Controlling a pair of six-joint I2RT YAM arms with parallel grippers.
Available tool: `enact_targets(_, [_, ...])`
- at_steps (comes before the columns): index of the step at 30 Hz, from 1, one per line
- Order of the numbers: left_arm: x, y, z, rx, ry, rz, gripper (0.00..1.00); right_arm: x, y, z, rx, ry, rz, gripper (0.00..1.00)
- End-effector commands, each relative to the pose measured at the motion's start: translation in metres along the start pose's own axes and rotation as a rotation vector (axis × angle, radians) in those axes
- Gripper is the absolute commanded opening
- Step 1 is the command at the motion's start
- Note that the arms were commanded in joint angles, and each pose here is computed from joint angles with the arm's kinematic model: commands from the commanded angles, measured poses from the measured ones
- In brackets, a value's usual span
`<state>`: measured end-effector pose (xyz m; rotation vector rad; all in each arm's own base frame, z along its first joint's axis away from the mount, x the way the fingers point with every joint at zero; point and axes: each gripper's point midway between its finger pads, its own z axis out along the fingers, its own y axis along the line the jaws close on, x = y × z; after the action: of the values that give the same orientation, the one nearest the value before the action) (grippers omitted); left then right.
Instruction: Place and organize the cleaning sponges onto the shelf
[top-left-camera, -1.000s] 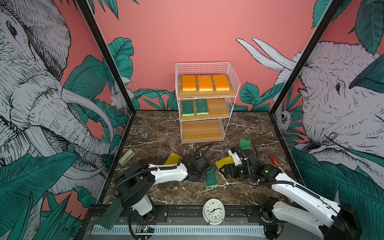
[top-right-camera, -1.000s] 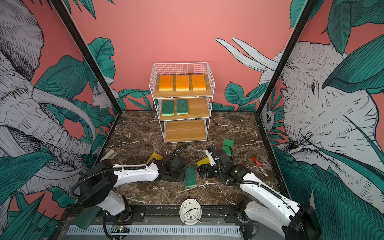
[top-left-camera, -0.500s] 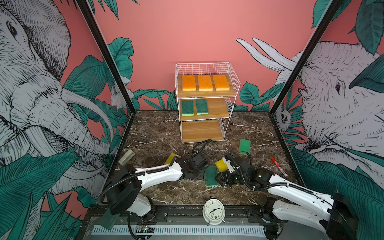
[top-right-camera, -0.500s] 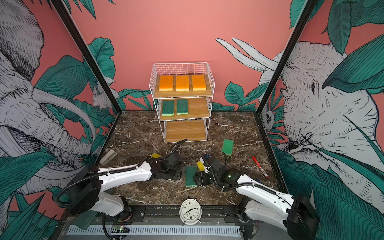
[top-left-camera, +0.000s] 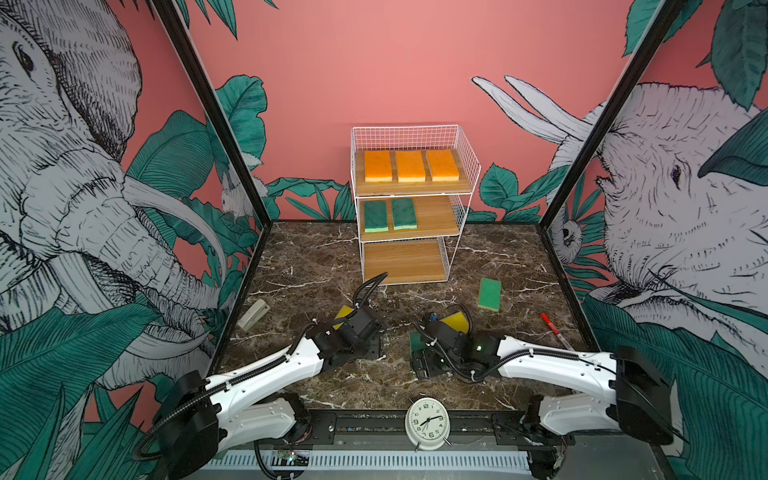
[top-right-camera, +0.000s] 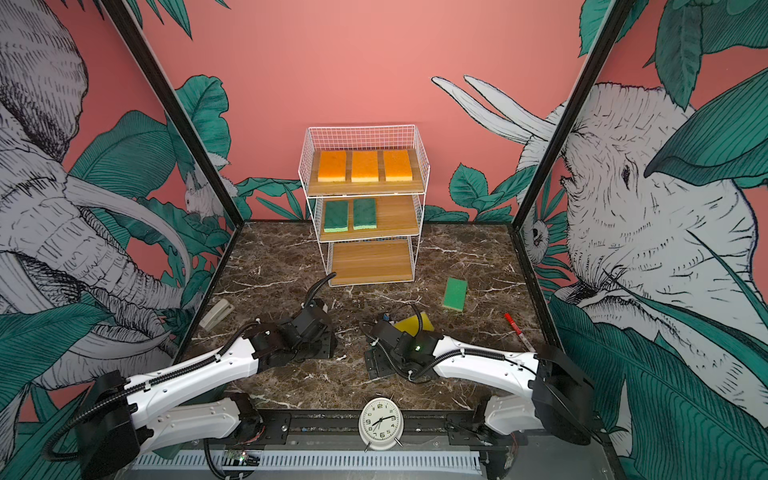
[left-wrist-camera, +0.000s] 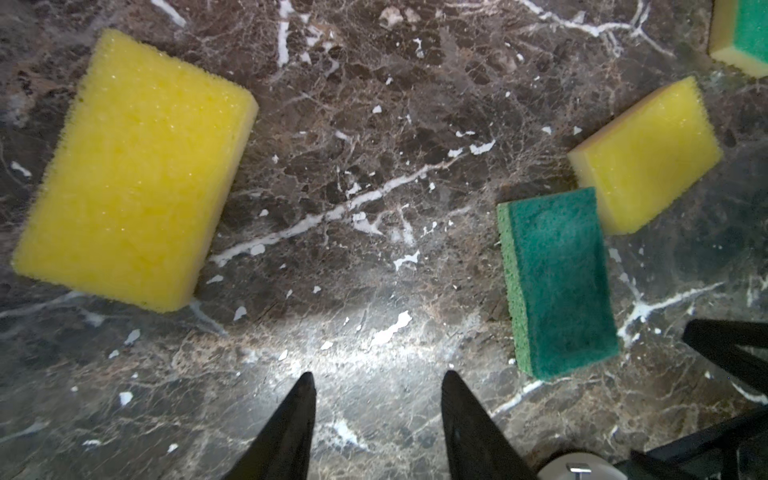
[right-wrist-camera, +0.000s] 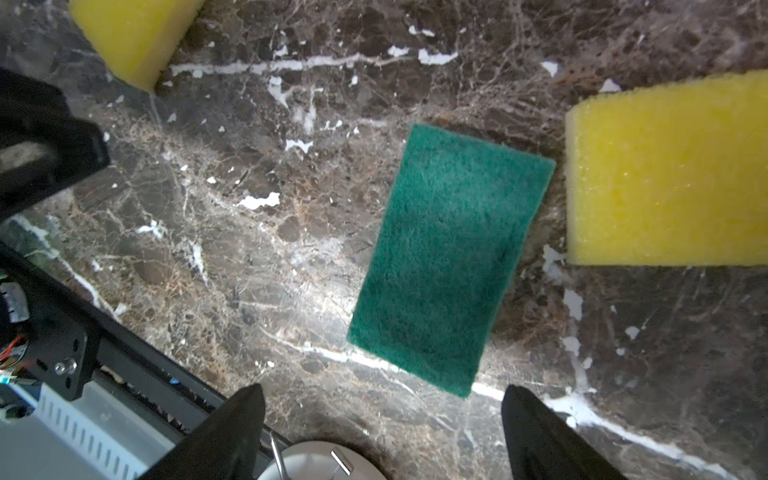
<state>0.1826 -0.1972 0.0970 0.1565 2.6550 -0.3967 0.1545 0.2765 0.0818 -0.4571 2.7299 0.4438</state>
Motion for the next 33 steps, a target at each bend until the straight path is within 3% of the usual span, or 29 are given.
enact_targets(1, [0.005, 0.01, -0.008, -0.006, -0.013, -0.001, 0.57, 0.007, -0.02, 0.002, 0.141, 0.048, 0.03, 0.99])
enact_targets(21, [0.004, 0.023, -0.032, 0.042, -0.092, 0.001, 0.61, 0.025, -0.018, 0.038, 0.29, 0.178, 0.063, 0.99])
enact_targets(33, [0.006, 0.03, -0.033, 0.037, -0.115, -0.02, 0.61, 0.029, -0.025, 0.058, 0.255, 0.229, 0.097, 0.99])
